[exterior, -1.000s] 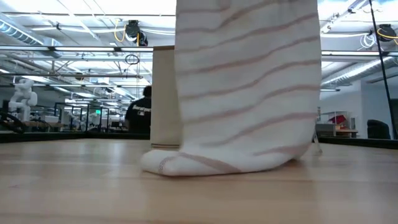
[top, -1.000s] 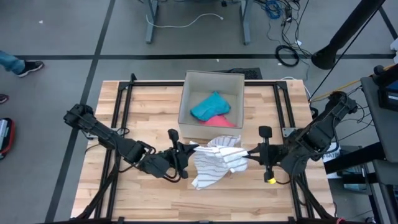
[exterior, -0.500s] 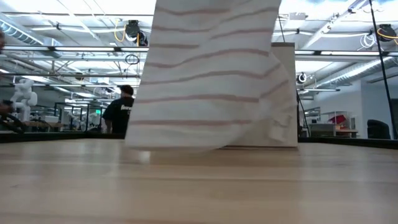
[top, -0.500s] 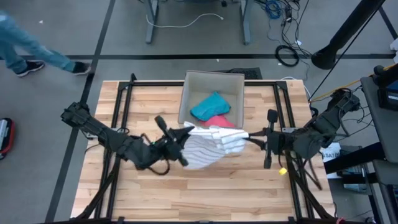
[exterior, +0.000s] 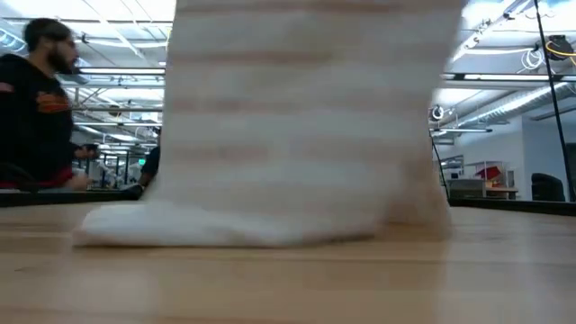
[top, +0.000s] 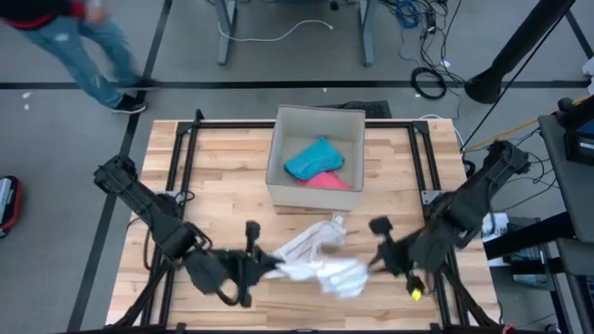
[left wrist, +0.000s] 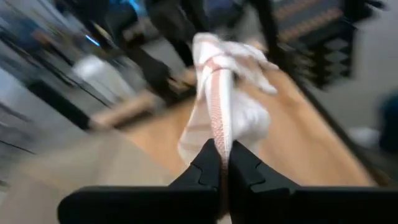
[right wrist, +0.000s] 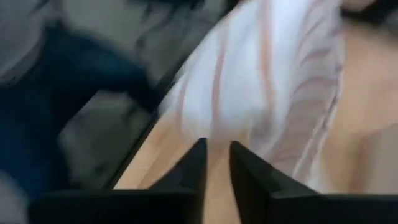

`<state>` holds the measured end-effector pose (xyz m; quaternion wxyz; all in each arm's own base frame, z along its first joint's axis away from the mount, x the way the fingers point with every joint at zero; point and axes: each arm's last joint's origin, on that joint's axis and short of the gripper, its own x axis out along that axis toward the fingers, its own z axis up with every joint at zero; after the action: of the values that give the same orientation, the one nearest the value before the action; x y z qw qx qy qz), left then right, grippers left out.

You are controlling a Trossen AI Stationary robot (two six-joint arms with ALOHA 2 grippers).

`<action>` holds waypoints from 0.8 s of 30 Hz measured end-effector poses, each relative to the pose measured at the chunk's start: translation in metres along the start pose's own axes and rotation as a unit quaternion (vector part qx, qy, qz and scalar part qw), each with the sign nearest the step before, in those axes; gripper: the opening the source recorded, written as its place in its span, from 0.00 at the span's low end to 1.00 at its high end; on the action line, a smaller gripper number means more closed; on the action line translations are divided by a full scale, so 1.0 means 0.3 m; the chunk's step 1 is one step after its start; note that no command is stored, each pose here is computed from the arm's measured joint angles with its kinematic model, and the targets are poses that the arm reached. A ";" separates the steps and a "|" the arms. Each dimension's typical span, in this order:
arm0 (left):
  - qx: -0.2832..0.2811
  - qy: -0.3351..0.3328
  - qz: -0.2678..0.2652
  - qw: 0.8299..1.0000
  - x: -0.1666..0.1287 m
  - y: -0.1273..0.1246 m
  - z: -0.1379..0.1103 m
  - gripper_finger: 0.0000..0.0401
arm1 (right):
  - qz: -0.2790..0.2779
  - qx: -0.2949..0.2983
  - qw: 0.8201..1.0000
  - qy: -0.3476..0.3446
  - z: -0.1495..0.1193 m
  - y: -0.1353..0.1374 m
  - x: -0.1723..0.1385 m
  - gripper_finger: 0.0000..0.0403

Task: Fold towel
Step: Fold the white towel

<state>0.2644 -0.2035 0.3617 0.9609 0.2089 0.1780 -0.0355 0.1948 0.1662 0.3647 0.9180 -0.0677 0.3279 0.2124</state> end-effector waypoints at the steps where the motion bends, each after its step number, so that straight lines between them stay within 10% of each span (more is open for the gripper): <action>1: -0.011 0.016 -0.013 1.000 0.018 -0.016 -0.016 0.01 | 0.016 0.004 1.000 0.019 -0.008 0.009 0.022 0.16; 10: -0.027 0.088 -0.117 0.989 0.138 -0.132 -0.099 0.01 | 0.026 0.049 0.994 0.098 -0.041 0.027 0.109 0.57; 16: -0.055 0.104 -0.142 0.983 0.146 -0.144 -0.110 0.02 | -0.130 0.049 0.983 0.116 -0.070 -0.005 0.133 0.57; 24: -0.084 0.211 -0.126 0.966 0.120 -0.153 -0.183 0.02 | -0.155 0.044 0.978 0.134 -0.207 -0.026 0.263 0.48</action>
<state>0.2735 -0.2223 0.2844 0.9036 0.1061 0.4036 -0.0965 0.2174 0.1700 0.2668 0.8897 -0.1046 0.4424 0.0417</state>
